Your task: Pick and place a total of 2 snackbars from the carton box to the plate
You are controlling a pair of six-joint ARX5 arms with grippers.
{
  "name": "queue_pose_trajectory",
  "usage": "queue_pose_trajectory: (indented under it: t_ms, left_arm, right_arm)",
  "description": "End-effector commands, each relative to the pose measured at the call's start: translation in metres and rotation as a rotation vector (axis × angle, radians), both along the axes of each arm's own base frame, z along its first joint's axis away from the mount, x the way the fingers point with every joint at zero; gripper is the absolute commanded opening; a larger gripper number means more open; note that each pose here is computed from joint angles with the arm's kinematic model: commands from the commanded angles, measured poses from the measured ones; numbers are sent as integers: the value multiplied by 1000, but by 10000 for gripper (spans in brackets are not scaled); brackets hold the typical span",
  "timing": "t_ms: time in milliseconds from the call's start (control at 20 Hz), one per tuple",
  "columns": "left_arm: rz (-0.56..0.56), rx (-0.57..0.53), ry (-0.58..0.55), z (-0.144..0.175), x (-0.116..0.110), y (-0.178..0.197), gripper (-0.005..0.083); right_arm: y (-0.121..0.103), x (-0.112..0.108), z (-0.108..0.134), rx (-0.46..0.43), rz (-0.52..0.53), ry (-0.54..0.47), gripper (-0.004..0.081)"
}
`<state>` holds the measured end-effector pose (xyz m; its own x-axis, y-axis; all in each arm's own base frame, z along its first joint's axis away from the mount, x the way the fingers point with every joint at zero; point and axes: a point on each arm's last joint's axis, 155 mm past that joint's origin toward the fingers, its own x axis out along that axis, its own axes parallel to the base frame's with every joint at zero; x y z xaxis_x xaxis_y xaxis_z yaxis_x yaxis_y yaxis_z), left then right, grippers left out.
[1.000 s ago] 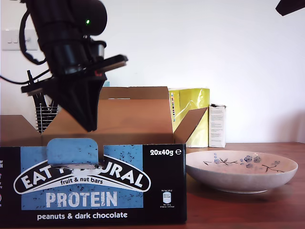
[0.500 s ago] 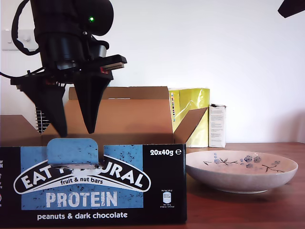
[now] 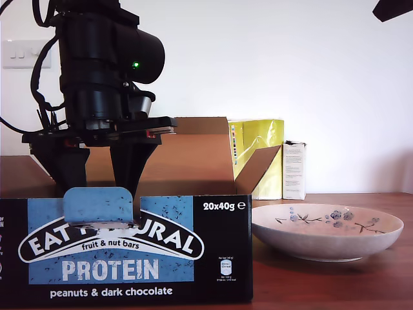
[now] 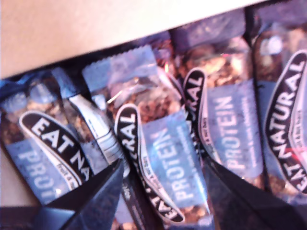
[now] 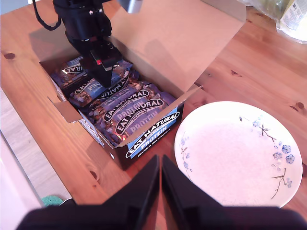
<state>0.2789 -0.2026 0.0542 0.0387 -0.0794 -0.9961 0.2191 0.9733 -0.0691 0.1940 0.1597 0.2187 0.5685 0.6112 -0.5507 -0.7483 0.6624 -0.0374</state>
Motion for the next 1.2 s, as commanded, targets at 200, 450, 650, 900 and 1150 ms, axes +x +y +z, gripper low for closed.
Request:
queue_pose_trajectory:
  t_ms: [200,450,650,900,1150]
  left_arm:
    - [7,14,15,-7,-3,3,425]
    - [7,34,43,-18,-5,4,425]
    - [6,56,62,-25,-7,7,426]
    - [7,98,75,-30,-9,15,426]
    - [4,100,78,-35,-7,14,424]
  right_arm:
    - [1,-1,-2,-2,6,0,-13]
    - [1,-1,-2,-4,6,3,-13]
    - [0,-2,-2,-4,6,4,-13]
    - [1,-2,-2,-3,6,4,-13]
    - [0,-2,-2,-3,6,4,-13]
